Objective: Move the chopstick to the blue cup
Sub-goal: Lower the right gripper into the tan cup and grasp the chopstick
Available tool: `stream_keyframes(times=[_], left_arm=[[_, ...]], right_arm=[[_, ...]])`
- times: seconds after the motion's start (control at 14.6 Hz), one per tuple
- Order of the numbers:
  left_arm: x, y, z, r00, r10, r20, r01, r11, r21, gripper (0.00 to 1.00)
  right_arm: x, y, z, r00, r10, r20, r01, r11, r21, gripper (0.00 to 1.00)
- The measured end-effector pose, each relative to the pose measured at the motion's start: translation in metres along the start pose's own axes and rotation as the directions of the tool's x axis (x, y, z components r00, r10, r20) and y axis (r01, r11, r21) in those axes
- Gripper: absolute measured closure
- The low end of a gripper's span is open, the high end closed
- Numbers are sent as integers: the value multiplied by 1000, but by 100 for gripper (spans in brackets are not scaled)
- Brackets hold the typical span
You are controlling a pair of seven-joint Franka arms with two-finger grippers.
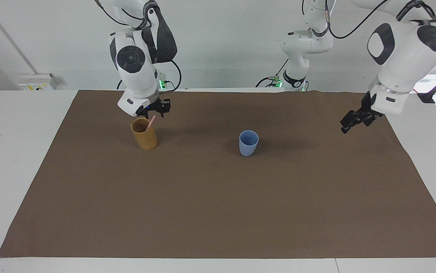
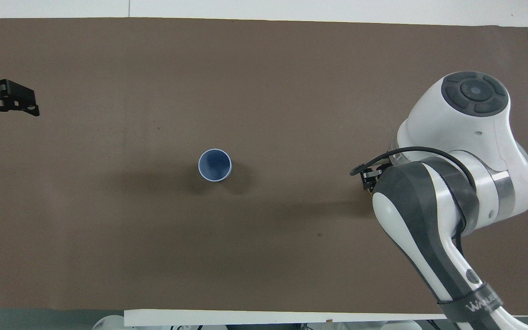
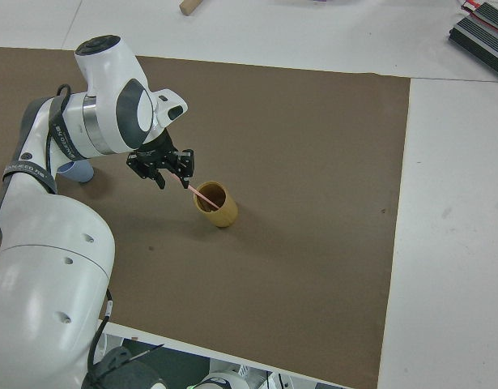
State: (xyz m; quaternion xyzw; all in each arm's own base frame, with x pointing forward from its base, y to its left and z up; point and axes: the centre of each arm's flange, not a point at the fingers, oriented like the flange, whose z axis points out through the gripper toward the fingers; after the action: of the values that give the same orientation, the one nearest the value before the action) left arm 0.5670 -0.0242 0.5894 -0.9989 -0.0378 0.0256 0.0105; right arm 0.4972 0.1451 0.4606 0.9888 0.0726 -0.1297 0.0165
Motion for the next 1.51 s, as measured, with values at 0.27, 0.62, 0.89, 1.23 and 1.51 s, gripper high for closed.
stream_keyframes(times=[0.27, 0.62, 0.89, 1.23, 1.51], left_arm=[[-8, -2, -28, 996, 91, 5, -91, 996, 3, 0], [-14, 10, -35, 993, 115, 0, -115, 993, 4, 0], [-15, 5, -35, 994, 107, 3, -107, 994, 4, 0], [-15, 5, -35, 994, 106, 3, -106, 994, 4, 0], [-15, 5, -35, 994, 106, 3, -106, 994, 4, 0]], right_arm=[[3, 1, -2, 1000, 0, -26, 0, 1000, 2, 43], [4, 2, -1, 999, -35, -26, 34, 999, -9, 49], [4, 5, 0, 999, -43, -23, 43, 999, -10, 54], [4, 5, 1, 999, -44, -21, 44, 999, -10, 67], [4, 6, 0, 999, -45, -21, 45, 999, -11, 74]])
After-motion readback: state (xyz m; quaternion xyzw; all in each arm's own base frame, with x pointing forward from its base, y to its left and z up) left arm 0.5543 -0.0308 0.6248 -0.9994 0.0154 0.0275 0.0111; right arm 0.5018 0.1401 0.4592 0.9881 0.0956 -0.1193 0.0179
